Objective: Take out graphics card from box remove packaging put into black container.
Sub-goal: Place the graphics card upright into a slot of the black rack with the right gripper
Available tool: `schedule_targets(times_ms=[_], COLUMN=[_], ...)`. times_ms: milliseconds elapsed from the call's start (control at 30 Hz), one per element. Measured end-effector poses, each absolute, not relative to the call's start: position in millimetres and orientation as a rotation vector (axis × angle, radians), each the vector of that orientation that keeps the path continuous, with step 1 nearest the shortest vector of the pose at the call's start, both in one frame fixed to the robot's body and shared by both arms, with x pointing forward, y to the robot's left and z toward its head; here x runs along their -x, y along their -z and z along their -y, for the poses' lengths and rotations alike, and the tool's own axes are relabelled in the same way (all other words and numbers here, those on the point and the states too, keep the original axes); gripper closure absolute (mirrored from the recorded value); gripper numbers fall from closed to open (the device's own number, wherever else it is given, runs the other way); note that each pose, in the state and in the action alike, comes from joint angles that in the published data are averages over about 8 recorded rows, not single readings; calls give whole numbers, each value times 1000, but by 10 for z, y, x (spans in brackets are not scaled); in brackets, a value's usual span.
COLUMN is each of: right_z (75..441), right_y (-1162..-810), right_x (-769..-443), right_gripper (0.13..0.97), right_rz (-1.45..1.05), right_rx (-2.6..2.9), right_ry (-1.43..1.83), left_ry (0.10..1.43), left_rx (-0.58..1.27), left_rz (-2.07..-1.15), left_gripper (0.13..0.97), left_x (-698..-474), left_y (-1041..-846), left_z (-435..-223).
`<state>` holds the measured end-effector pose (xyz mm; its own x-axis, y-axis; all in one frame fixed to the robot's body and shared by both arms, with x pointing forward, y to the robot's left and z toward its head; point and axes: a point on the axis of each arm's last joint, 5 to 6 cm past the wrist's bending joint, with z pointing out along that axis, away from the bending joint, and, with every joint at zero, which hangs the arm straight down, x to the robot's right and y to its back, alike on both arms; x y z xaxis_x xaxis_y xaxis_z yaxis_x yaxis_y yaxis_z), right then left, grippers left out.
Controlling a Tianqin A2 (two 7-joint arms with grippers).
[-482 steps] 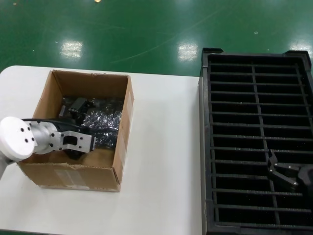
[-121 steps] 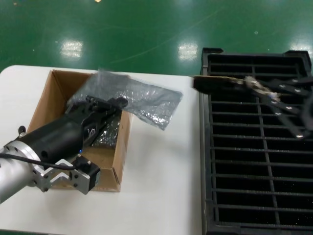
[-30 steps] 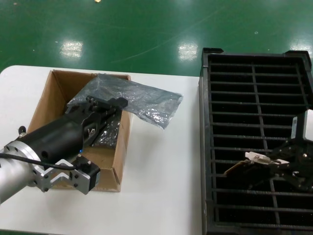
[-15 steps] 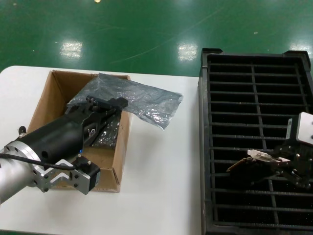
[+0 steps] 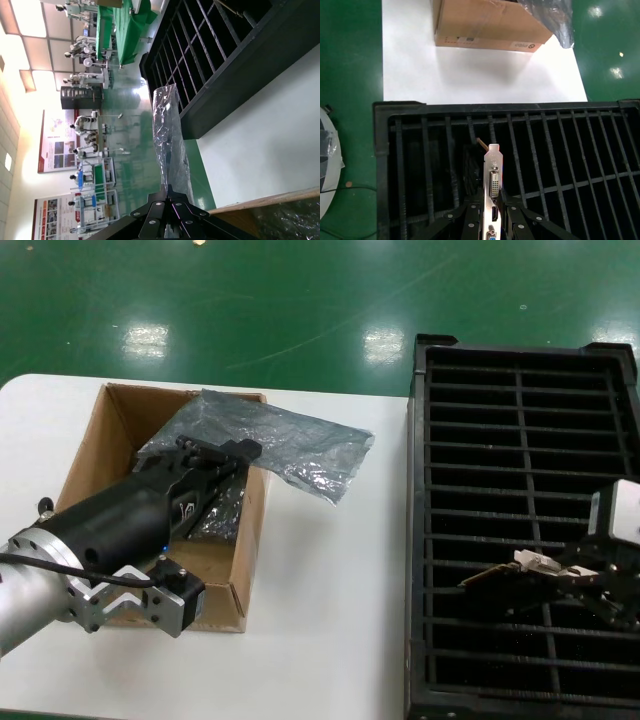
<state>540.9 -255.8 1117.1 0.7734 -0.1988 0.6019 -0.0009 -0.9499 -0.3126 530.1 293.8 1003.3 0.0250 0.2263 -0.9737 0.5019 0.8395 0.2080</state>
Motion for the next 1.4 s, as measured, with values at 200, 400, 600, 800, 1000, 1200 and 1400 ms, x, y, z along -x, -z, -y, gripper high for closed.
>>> schedule_targets(times_ms=[200, 400, 600, 800, 1000, 1200, 1400], right_z=[2590, 2610, 2572, 2454, 2309, 2198, 2140], right_y=[-11156, -11141, -11136, -11139, -11116, -11052, -10991], right_x=[-5360, -5335, -5349, -5363, -5381, -5409, -5431], right_gripper=[908, 908, 908, 908, 908, 908, 908], right_rz=[-137, -127, -103, -41, 29, 83, 118], right_rx=[2683, 2691, 2710, 2737, 2755, 2779, 2801], right_ry=[960, 966, 984, 1004, 1010, 1003, 1001], left_ry=[234, 234, 234, 234, 234, 234, 234], left_rx=[-595, -595, -595, -595, -595, -595, -595], left_rz=[-1559, -1559, -1559, -1559, -1559, -1559, -1559], left_gripper=[957, 957, 957, 957, 957, 957, 957], left_x=[-5301, -5301, -5301, -5301, -5301, -5301, -5301], left_y=[-10033, -10033, -10033, -10033, -10033, -10033, -10033], left_z=[-2938, -2938, -2938, -2938, -2938, -2938, -2938])
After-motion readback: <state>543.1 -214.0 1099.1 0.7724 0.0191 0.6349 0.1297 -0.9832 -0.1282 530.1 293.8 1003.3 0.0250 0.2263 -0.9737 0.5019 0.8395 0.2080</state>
